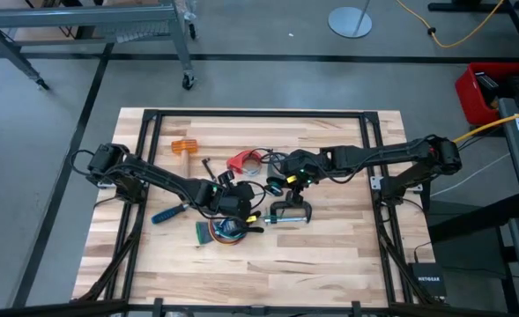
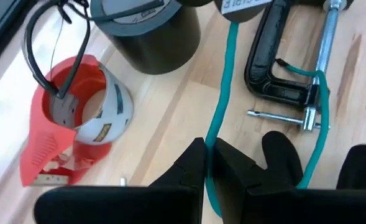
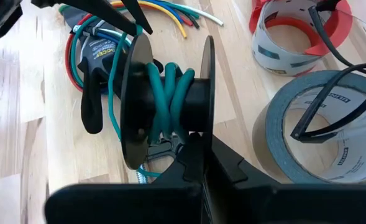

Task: Coil cords
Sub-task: Coil the blue wire onto the spool

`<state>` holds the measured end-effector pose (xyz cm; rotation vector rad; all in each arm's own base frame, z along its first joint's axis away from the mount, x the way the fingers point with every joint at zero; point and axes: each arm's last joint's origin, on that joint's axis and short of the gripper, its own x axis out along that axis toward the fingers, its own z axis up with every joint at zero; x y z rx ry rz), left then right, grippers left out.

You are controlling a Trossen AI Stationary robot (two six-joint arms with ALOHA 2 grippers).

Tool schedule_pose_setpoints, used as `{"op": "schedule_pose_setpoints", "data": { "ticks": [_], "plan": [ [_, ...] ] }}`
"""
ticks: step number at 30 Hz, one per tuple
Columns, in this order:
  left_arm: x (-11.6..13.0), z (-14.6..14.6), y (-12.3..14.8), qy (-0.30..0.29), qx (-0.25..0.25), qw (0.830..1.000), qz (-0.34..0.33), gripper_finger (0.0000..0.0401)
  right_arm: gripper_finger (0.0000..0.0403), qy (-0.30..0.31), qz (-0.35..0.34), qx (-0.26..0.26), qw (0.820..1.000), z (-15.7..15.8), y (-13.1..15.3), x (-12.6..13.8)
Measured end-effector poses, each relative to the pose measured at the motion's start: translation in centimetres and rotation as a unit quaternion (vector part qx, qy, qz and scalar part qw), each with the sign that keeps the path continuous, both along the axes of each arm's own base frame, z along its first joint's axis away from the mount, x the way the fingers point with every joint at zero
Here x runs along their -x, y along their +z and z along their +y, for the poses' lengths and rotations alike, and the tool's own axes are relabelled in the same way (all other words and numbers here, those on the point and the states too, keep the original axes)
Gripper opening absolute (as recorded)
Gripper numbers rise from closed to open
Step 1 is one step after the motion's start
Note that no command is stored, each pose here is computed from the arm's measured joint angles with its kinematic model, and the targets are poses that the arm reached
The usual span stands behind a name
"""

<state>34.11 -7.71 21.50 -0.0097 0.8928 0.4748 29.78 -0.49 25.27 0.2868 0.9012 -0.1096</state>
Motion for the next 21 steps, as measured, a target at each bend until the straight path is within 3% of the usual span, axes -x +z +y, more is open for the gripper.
{"op": "schedule_pose_setpoints", "data": {
  "ticks": [4, 11, 21],
  "plan": [
    [0.2, 0.2, -0.3, -0.015, -0.01, 1.0, 0.021, 0.0047, 0.0002, 0.012, 0.016, -0.001, 1.0, 0.0, -0.1, 0.3],
    [-0.6, 1.2, 0.3, -0.019, -0.017, 1.0, -0.005, 0.0127, 0.0002, 0.02, 0.048, 0.017, 0.998, 0.0, 1.7, 0.8],
    [1.2, 2.4, 3.2, -0.02, 0.002, 1.0, -0.01, 0.0117, 0.0002, 0.027, 0.104, 0.019, 0.994, 0.0, 4.8, 1.9]
  ]
}}
